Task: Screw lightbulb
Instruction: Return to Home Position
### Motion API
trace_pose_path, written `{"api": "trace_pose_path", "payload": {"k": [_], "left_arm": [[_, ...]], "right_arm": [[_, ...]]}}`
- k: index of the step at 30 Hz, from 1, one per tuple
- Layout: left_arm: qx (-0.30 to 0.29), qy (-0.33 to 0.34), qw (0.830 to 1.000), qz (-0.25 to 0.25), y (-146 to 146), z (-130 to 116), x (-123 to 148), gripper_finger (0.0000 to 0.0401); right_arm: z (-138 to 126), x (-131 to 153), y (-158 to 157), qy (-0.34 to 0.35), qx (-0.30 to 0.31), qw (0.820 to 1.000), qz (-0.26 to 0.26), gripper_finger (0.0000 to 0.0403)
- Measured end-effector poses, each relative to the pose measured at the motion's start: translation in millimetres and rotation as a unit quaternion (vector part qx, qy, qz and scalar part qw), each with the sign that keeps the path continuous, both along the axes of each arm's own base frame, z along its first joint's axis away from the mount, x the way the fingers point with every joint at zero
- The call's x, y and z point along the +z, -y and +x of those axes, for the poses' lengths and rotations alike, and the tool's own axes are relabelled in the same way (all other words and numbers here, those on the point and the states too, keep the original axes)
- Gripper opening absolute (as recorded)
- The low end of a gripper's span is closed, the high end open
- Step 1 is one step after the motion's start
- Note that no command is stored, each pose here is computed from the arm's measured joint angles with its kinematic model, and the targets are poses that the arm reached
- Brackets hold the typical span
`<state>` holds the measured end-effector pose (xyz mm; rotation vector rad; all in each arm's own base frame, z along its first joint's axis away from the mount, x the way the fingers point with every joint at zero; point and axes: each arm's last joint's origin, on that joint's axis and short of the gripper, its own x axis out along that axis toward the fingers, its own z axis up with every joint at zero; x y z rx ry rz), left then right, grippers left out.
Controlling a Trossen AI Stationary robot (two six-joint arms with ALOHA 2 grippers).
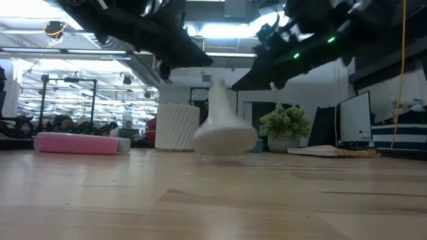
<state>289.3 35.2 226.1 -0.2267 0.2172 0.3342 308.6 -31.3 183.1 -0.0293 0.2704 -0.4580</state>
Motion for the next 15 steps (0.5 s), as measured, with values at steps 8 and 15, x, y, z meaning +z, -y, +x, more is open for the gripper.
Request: {"api": "trace_pose_path", "payload": {"k": [8, 15], "left_arm": [[-0.206, -0.001, 0.975, -0.079, 57, -4, 6, 0.0], [-0.311, -0.034, 0.93, -0.193, 130, -14, -3, 0.0]], "right_arm": [[-41, 41, -80, -0.061, 0.093, 0.991, -0.071, 0.0003], [-89, 63, -134, -0.055, 0.27, 0.958, 0.078, 0.0003]]}}
